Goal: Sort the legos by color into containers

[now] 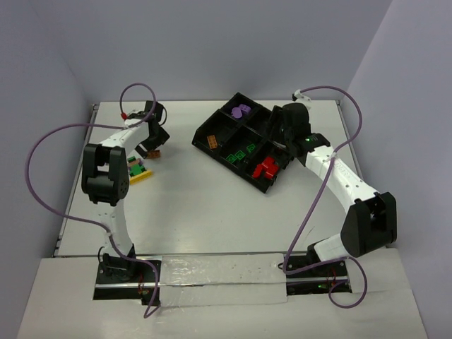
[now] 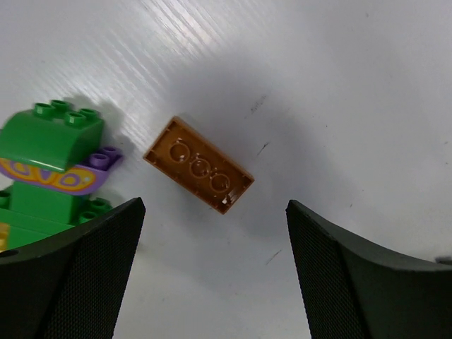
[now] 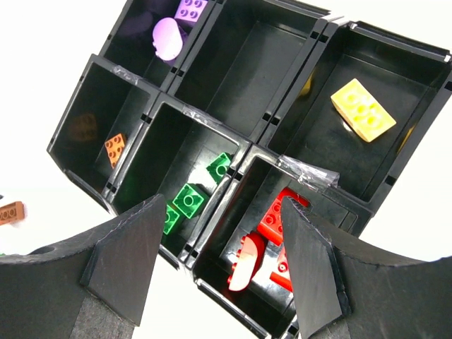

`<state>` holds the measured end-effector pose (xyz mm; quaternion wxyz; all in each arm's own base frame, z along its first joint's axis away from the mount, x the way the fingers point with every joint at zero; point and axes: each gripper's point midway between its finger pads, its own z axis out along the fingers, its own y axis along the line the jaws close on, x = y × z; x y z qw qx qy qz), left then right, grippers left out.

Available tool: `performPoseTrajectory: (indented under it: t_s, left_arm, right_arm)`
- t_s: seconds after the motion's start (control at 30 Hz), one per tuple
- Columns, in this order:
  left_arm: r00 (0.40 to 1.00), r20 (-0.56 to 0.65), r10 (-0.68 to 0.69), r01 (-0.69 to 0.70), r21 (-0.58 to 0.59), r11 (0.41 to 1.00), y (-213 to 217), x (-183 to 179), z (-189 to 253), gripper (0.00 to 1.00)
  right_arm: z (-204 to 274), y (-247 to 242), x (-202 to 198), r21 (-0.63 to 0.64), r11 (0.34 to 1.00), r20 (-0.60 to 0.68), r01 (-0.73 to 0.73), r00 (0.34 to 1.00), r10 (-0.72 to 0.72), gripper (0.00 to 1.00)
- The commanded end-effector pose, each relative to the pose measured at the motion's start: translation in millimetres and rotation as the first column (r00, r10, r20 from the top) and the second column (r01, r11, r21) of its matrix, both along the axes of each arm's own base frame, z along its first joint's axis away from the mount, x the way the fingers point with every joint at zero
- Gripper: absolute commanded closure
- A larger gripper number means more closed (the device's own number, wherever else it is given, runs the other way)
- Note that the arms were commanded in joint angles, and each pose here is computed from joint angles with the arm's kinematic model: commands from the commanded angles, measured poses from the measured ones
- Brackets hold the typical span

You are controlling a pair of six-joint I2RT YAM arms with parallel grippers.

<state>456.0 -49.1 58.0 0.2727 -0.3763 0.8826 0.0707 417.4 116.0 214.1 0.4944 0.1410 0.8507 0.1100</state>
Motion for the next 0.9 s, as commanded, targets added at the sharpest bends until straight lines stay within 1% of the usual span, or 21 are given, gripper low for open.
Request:
performPoseTrajectory:
  t_s: [0.0, 0.27, 0.43, 0.67, 0.77, 0.87]
  left_arm:
    - [0.998, 0.007, 0.059, -0.059, -0.030, 0.998, -10, 10, 4, 0.10]
    - [0.988, -0.007, 0.155, -0.155, -0.061, 0.986, -12, 11, -11, 0.09]
    - [0.982, -0.034, 0.188, -0.190, -0.079, 0.979, -14, 12, -25, 0.09]
    - [0.972, -0.069, 0.224, -0.229, -0.072, 0.971, -9, 18, -46, 0.15]
    - [0.972, -0.062, 0.225, -0.229, -0.072, 0.971, -7, 22, -48, 0.21]
    - [0.978, -0.061, 0.201, -0.205, -0.060, 0.977, -7, 25, -46, 0.37]
  right_arm:
    - [17, -4, -6, -0.013, 1.000, 0.043, 0.006, 0.999, -0.005, 0.27]
    - [17, -4, -7, -0.027, 1.000, 0.039, -0.003, 0.999, 0.004, 0.27]
    - [15, -4, -7, -0.033, 0.999, 0.032, -0.008, 0.999, 0.009, 0.27]
    - [14, -6, -9, -0.046, 0.999, 0.025, -0.009, 1.000, 0.010, 0.27]
    - [13, -6, -9, -0.050, 0.999, 0.023, -0.009, 1.000, 0.010, 0.27]
    - [13, -6, -9, -0.048, 0.999, 0.022, -0.009, 1.000, 0.010, 0.27]
